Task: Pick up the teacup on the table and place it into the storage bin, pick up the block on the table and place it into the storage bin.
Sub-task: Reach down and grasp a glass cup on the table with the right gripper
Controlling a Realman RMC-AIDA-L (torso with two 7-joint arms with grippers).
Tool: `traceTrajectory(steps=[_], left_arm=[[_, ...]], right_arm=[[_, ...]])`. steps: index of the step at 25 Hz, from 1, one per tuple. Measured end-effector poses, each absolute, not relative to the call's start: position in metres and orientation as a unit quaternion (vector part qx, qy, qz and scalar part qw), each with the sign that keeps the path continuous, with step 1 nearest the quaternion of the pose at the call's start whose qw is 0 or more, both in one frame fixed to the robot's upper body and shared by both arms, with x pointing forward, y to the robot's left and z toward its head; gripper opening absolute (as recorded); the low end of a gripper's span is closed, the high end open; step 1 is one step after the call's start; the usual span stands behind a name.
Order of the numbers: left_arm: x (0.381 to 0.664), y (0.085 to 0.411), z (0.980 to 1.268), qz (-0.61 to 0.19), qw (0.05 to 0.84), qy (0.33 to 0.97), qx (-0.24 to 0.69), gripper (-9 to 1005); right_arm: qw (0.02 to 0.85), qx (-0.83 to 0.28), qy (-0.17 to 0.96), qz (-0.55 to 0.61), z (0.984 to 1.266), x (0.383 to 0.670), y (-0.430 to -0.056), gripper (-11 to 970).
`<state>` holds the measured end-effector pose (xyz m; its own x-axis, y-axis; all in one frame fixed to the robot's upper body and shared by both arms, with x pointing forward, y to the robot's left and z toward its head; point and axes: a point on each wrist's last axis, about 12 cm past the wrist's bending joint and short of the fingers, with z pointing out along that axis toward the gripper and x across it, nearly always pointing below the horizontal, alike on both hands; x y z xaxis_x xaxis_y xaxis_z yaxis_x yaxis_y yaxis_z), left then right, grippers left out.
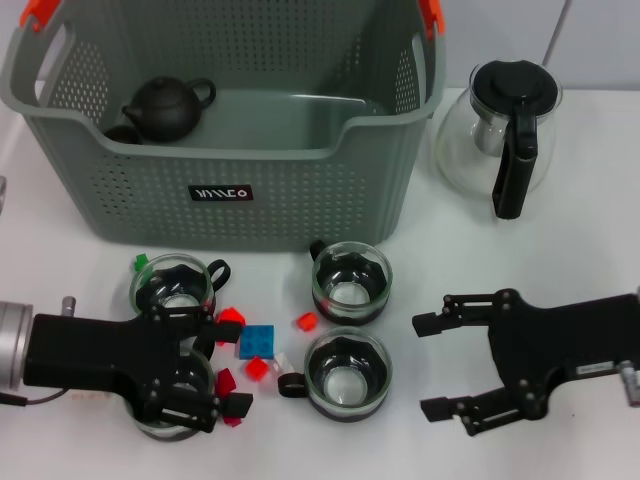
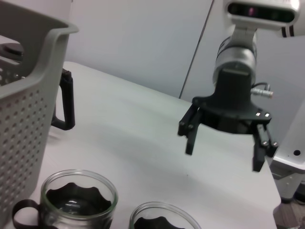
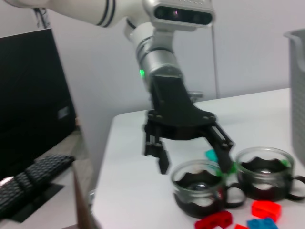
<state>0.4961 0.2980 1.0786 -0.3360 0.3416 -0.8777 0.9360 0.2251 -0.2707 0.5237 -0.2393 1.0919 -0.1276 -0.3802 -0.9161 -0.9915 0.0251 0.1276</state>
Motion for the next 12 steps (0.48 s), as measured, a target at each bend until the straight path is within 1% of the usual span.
traceTrajectory(steps=[3,4,8,12], left_arm=[[0.497,0.302,1.080,-0.421,0.352,0.707,0.446,907],[0.498,0.304,1.081,-0.421,0.353,0.710,0.441,907],[0.497,0.313,1.085,-0.425,0.366,0.716,0.415,907],[0.494,0.319,1.086,-0.425,0.377,0.719,0.401,907]], right_arm=[[0.333,-0.575,0.607,0.437,1.118,0.526,-0.238,894],[0.333,-0.575,0.607,0.437,1.118,0.526,-0.238,894],[0.287,-0.596,0.611,0.434,1.143,0.534,-0.230,894],[0.220,-0.646,0.619,0.388,1.160,0.544,-0.207,895]])
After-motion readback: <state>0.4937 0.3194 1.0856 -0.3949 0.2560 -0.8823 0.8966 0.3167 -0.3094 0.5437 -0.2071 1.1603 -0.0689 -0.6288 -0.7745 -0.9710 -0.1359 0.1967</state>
